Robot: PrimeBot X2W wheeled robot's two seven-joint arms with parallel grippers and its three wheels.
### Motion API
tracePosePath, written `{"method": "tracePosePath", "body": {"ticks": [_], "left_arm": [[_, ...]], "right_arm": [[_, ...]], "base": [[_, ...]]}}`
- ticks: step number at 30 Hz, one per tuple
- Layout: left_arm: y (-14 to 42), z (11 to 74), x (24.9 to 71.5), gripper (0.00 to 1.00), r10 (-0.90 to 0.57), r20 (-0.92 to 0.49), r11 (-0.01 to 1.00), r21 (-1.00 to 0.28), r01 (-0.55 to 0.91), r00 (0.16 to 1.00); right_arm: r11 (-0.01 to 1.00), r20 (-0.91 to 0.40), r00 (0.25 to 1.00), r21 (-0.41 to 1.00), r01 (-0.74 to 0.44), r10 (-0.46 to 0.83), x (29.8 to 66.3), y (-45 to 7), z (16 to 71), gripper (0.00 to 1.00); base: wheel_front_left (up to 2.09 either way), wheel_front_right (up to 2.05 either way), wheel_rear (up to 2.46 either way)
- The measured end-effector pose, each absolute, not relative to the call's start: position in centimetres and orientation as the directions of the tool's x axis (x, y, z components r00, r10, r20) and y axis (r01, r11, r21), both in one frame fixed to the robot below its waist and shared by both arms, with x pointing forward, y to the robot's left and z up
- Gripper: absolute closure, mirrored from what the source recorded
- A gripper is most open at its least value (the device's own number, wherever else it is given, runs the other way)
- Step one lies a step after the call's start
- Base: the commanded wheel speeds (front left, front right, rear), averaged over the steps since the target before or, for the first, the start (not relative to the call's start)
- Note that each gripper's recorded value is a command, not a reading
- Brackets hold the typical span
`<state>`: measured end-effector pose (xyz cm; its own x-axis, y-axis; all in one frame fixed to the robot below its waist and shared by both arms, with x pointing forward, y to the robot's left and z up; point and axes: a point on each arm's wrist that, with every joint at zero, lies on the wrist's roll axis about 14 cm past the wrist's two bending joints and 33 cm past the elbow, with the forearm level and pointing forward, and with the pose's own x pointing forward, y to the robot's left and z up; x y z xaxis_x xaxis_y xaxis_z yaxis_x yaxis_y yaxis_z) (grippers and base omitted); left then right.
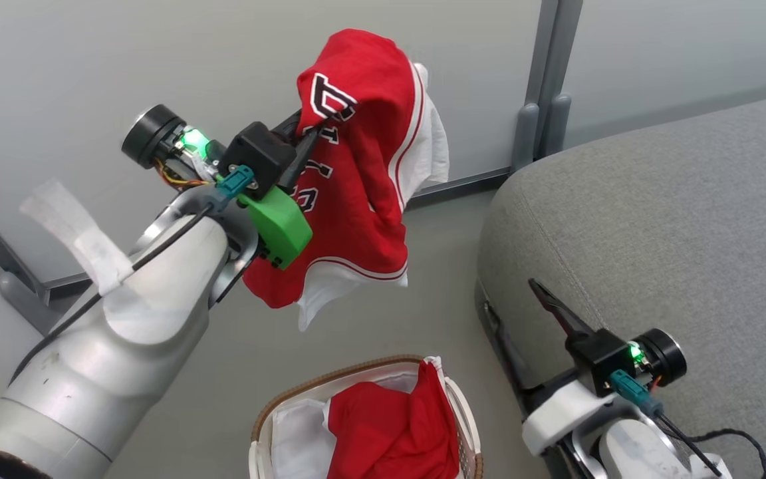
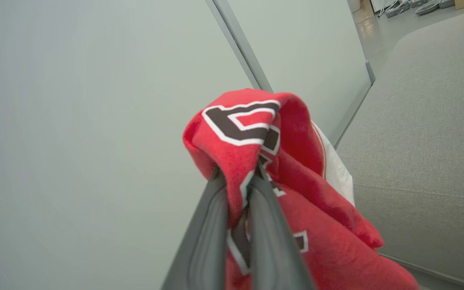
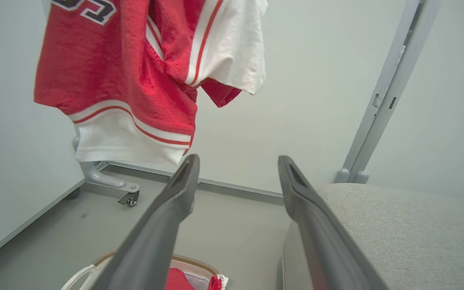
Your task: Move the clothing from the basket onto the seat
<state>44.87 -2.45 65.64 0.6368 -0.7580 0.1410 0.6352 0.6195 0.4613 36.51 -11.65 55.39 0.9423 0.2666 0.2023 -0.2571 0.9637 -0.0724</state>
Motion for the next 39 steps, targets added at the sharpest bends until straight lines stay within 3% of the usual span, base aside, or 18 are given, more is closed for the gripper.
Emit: {"method": "tracePosePath", "body": {"ticks": [9, 20, 21, 22, 23, 38, 39], "left_arm": [[-4.2, 68.7, 42.6, 1.0, -0.795, 0.161, 0.574, 0.51, 0.64, 0.585], [-4.9, 69.7, 39.7, 1.0, -0.815, 0.178, 0.562, 0.473, 0.679, 0.551], [-4.9, 69.8, 39.4, 1.0, -0.818, 0.18, 0.559, 0.472, 0.682, 0.546], [-5.0, 69.8, 39.2, 1.0, -0.819, 0.181, 0.558, 0.467, 0.686, 0.544], [-5.0, 69.8, 39.0, 1.0, -0.821, 0.181, 0.557, 0.464, 0.689, 0.542], [-3.4, 66.2, 39.4, 0.98, -0.787, 0.155, 0.61, 0.338, 0.717, 0.597], [-3.3, 65.9, 39.4, 0.73, -0.782, 0.16, 0.617, 0.327, 0.716, 0.602]], "right_arm": [[0.883, 0.229, 0.854, -0.163, -0.439, 0.467, 38.3, -5.0, 57.8, 0.0], [0.829, 0.235, 0.797, -0.218, -0.514, 0.556, 40.4, -1.5, 59.7, 0.0], [0.827, 0.236, 0.795, -0.218, -0.518, 0.559, 40.5, -1.3, 59.9, 0.18], [0.827, 0.236, 0.793, -0.213, -0.521, 0.561, 40.6, -1.2, 59.9, 0.7], [0.826, 0.235, 0.793, -0.21, -0.524, 0.562, 40.6, -1.1, 59.9, 1.0], [0.848, 0.251, 0.81, -0.192, -0.494, 0.529, 40.6, -2.4, 60.4, 1.0], [0.852, 0.255, 0.814, -0.189, -0.488, 0.522, 40.7, -2.6, 60.5, 1.0]], "base": [[0.0, 0.0, 0.0], [0.0, 0.0, 0.0], [0.0, 0.0, 0.0], [0.0, 0.0, 0.0], [0.0, 0.0, 0.0], [0.0, 0.0, 0.0], [0.0, 0.0, 0.0]]}}
